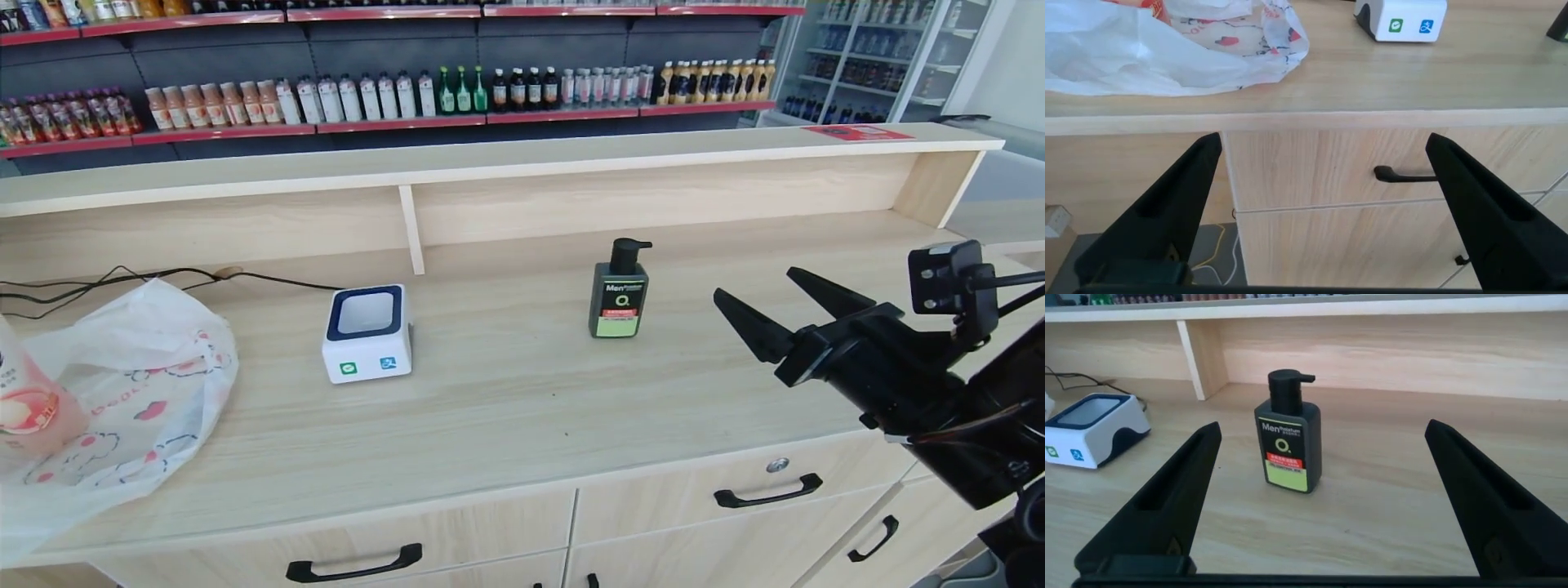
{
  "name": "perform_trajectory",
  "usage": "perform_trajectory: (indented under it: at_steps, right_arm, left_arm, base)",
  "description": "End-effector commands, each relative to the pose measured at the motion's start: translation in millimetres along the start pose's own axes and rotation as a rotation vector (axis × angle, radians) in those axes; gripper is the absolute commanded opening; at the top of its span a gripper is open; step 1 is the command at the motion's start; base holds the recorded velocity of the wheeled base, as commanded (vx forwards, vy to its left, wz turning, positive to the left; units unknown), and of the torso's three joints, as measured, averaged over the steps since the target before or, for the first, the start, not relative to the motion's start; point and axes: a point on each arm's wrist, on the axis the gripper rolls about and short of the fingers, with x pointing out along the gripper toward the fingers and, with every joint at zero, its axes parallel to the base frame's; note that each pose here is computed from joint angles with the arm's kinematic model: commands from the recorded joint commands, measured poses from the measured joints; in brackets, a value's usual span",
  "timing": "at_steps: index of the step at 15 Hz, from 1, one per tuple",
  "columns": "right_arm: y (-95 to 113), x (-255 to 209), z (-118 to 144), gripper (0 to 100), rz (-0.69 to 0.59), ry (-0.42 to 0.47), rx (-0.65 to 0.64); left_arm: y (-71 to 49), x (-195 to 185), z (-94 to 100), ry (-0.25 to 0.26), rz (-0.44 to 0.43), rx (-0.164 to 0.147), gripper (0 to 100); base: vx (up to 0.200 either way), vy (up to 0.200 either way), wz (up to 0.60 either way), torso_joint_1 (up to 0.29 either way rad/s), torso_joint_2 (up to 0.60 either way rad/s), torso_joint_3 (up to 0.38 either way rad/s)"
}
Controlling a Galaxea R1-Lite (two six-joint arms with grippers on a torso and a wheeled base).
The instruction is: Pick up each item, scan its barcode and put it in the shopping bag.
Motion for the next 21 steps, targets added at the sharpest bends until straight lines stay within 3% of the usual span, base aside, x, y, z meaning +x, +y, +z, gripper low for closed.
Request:
perform_trajectory:
  at_steps: [1,8,12,21]
  right_arm:
    - [-1.9,1.7,-2.3,100,-0.006,0.006,-0.001]
    - [-10.8,12.2,-25.8,100,-0.034,0.079,0.003]
    - [-31.0,20.6,-37.6,100,-0.099,0.103,-0.016]
    - [-32.3,29.7,-48.7,100,-0.096,0.123,-0.01]
  left_arm:
    - [0.0,0.0,-0.1,0.0,0.001,-0.001,100]
    - [0.0,0.0,-0.1,0.0,0.001,-0.001,100]
    - [0.0,0.0,-0.1,0.0,0.001,0.001,100]
    - [0.0,0.0,-0.1,0.0,0.001,0.002,100]
  base:
    - [0.0,0.0,0.6,0.002,0.0,0.002]
    - [0.0,0.0,0.0,0.0,0.0,0.0]
    - [0.0,0.0,0.0,0.0,0.0,0.0]
    - [0.0,0.0,0.0,0.0,0.0,0.0]
